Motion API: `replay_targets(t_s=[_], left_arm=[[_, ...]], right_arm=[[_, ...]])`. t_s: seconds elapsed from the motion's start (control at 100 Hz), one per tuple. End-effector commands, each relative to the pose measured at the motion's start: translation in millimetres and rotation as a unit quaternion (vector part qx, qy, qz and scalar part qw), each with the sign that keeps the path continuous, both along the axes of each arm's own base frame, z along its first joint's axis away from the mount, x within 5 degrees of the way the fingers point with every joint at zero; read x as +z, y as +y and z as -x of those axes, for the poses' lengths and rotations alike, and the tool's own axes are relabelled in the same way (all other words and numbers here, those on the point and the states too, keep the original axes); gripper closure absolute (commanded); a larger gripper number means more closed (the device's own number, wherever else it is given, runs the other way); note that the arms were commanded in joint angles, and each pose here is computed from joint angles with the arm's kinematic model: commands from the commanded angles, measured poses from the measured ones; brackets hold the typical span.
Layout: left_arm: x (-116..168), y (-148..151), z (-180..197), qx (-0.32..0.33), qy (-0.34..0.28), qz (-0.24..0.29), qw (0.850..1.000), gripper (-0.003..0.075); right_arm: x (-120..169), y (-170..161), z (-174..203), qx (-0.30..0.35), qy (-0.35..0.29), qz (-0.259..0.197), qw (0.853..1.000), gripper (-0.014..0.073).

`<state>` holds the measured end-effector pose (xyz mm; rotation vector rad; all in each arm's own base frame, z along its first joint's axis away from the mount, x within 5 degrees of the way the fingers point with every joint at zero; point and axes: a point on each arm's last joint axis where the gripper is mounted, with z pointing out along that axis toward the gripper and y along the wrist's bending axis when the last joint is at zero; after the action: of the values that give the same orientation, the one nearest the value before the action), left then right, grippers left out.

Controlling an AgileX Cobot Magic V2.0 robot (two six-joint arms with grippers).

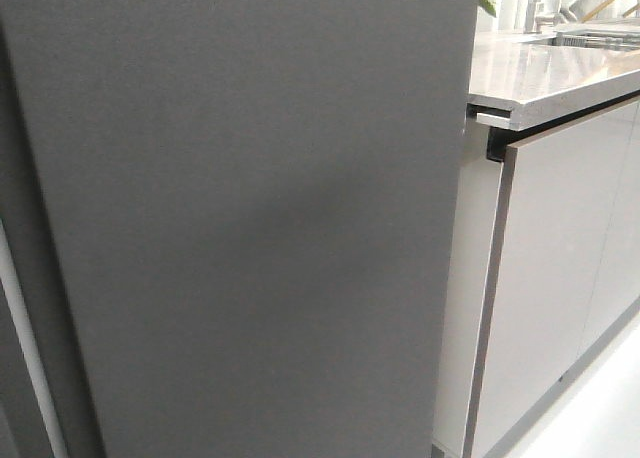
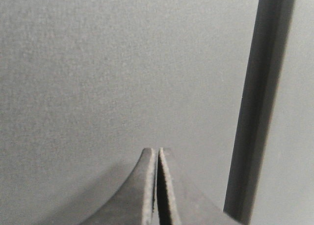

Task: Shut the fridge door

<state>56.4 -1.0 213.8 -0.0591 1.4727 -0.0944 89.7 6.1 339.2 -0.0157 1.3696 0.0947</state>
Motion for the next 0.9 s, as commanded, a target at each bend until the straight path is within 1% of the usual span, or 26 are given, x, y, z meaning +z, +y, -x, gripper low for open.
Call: replay_targets(t_s=[0.0,0.16,0.43,0.56,0.65,0.68,0.89], left_arm=[[-3.6,-0.4,-2.2,-0.003,-0.015,0.003,1.0,0.0741],[-3.6,-0.4,-2.2,-0.003,-0.015,0.003,1.0,0.0741],[-3.6,-0.4,-2.2,-0.003,-0.015,0.003,1.0,0.0741],[-3.6,-0.4,-2.2,-0.003,-0.015,0.003,1.0,0.0741],[-3.6,-0.4,-2.2,-0.003,-0.015,0.003,1.0,0.0741],[-3.6,-0.4,-2.2,-0.003,-0.015,0.003,1.0,0.0741],[-3.6,-0.4,-2.2,-0.003,-0.015,0.003,1.0,0.0741]], right_arm=[[-4.9,-3.5,11.6,-0.019,-0.031,0.011,0.999,0.0671],[-37.7,-6.3,23.6,-0.038,-0.005,0.017,0.999,0.0671],[-94.1,-7.9,34.5,-0.052,0.014,0.018,0.998,0.0671],[-119.1,-7.7,34.6,-0.054,0.031,0.035,0.997,0.0671],[-129.0,-7.7,34.5,-0.053,0.037,0.036,0.997,0.0671],[-131.2,-7.6,34.3,-0.052,0.049,0.038,0.997,0.0671],[-129.5,-8.0,34.5,-0.058,0.039,0.05,0.996,0.0671]])
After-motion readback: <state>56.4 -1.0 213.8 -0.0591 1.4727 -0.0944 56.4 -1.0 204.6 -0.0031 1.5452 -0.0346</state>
